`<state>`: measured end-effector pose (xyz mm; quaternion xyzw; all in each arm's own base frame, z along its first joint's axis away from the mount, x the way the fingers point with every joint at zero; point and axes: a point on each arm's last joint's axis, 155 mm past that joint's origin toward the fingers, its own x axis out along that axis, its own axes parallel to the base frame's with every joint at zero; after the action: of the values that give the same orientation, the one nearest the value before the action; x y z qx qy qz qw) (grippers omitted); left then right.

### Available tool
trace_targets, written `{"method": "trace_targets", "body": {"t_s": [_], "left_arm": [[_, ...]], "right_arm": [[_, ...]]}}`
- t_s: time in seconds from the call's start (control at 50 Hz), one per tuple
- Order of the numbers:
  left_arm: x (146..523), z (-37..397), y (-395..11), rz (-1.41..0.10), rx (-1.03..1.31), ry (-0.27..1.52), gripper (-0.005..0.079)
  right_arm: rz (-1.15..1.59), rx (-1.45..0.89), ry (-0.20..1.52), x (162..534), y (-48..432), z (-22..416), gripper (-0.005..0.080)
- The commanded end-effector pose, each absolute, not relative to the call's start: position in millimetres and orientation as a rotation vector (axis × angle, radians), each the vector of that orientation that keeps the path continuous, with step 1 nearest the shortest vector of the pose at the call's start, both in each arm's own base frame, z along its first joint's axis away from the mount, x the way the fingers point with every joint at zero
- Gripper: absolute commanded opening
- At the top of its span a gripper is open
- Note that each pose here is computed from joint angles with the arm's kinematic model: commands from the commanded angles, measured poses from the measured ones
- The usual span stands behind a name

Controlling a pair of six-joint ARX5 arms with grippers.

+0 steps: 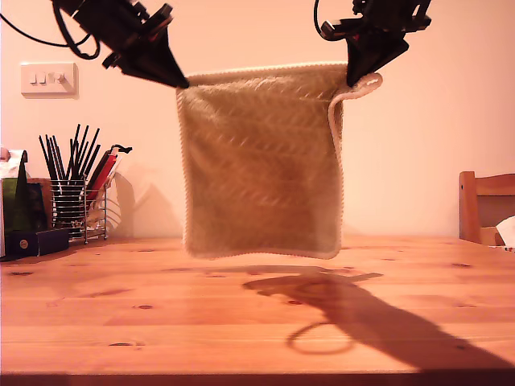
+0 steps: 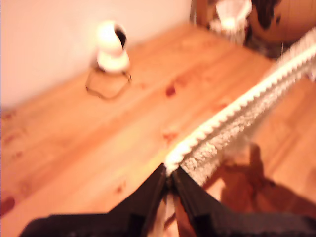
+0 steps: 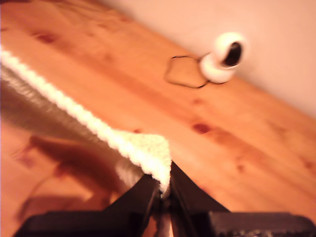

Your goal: Fold the tea towel in front of you. After folding it, place it to the left side.

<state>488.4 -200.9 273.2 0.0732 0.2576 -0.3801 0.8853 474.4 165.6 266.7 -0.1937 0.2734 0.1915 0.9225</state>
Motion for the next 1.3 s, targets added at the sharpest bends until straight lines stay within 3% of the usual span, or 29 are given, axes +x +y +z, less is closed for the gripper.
{"method": "trace_targets", "body": {"t_s": [0.0,0.22,0.5,0.98,1.28], "left_arm": [[492,244,-196,-0.787,0.157,0.597,-0.002],[474,198,-192,-0.799,0.136,0.75,-0.002],[434,131,-192,-0.852,0.082,0.93,-0.002],[327,94,-229,-1.029,0.067,1.224,-0.002],[273,51,-222,-1.037,0.065,1.403,-0.002]], "right_arm": [[0.411,-0.401,0.654,474,167,233,-0.0013],[0.508,-0.386,0.887,446,182,168,-0.0013],[0.583,-0.407,1.014,410,196,148,-0.0013],[0.65,-0.461,1.333,326,185,104,-0.0013],[0.755,-0.393,1.527,271,184,91,-0.0013]]}}
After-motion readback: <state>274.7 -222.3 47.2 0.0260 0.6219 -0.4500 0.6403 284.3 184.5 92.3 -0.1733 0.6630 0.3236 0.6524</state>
